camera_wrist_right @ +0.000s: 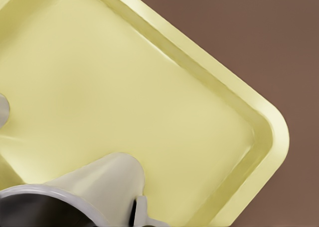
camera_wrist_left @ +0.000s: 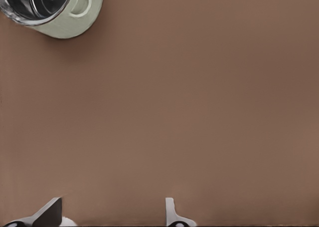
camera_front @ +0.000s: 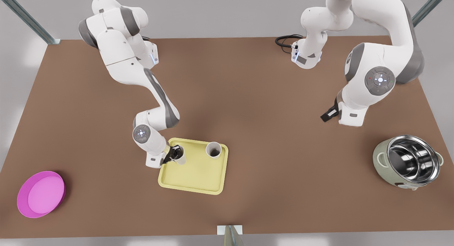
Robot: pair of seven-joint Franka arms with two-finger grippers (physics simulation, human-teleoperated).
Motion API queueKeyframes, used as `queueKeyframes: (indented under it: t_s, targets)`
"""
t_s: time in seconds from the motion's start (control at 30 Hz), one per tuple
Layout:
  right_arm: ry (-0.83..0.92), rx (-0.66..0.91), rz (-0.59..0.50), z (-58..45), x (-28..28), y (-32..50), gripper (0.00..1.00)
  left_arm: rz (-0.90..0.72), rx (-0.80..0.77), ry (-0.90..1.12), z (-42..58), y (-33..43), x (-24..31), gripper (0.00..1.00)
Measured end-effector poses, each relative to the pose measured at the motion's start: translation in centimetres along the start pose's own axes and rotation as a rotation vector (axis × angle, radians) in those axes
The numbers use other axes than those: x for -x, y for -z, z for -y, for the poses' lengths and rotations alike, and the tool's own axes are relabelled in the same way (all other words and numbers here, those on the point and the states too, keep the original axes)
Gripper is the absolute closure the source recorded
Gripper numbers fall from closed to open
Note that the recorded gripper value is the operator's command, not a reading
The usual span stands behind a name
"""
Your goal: Use both arms to respectively pick up the white IKEA cups from the middle-left and middle-right positions, then place the white IKEA cups onto the middle-middle tray, ensuring that the cups remain upright and do not tip over
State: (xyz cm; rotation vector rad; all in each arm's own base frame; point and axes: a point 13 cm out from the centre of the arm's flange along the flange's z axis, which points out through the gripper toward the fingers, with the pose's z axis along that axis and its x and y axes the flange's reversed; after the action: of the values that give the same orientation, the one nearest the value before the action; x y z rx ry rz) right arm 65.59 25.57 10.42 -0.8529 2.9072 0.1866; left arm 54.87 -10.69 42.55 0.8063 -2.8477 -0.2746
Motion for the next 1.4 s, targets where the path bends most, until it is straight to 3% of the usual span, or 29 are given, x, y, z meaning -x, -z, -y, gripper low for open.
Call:
queueKeyframes:
  t_s: [0.03,0.07,0.1,0.57,0.77,0.87,0.97,1.07,1.17,1.33,1.4]
  targets:
    - [-0.002,0.001,-0.002,-0.1,-0.1,-0.2,0.70,-0.021,0.016,-0.033,-0.1,-0.8,-0.3,0.00]
    - [-0.005,0.000,-0.003,0.0,-0.1,-0.3,0.32,-0.041,0.030,-0.063,-0.1,-1.7,-0.4,0.00]
    - [-0.008,-0.002,-0.004,0.0,-0.1,-0.4,0.00,-0.057,0.038,-0.089,-0.2,-2.3,-0.4,0.00]
    - [-0.084,-0.015,0.012,1.2,0.3,0.4,0.00,-0.114,0.030,-0.363,-1.0,-2.2,-1.1,0.00]
    - [-0.077,-0.019,0.055,1.5,1.5,5.3,0.00,-0.134,0.027,-0.434,-1.2,-2.4,-1.5,0.00]
    - [-0.120,-0.004,0.078,3.4,1.7,11.1,0.00,-0.142,0.028,-0.461,-1.3,-2.4,-1.6,0.00]
    - [-0.257,-0.003,0.046,12.5,-1.3,17.3,0.00,-0.147,0.027,-0.488,-1.2,-2.4,-1.8,0.00]
    - [-0.298,-0.081,0.041,15.2,-4.2,31.6,0.00,-0.154,0.019,-0.512,-1.1,-2.4,-2.1,0.00]
    - [-0.360,-0.099,-0.039,15.5,-9.2,39.3,0.00,-0.158,0.013,-0.528,-1.1,-2.4,-2.1,0.00]
    - [-0.432,-0.038,-0.242,14.4,-15.0,37.8,0.00,-0.161,0.011,-0.553,-1.0,-2.4,-2.3,0.00]
    - [-0.472,-0.024,-0.278,15.2,-17.2,37.9,0.00,-0.161,0.010,-0.561,-1.0,-2.4,-2.3,0.00]
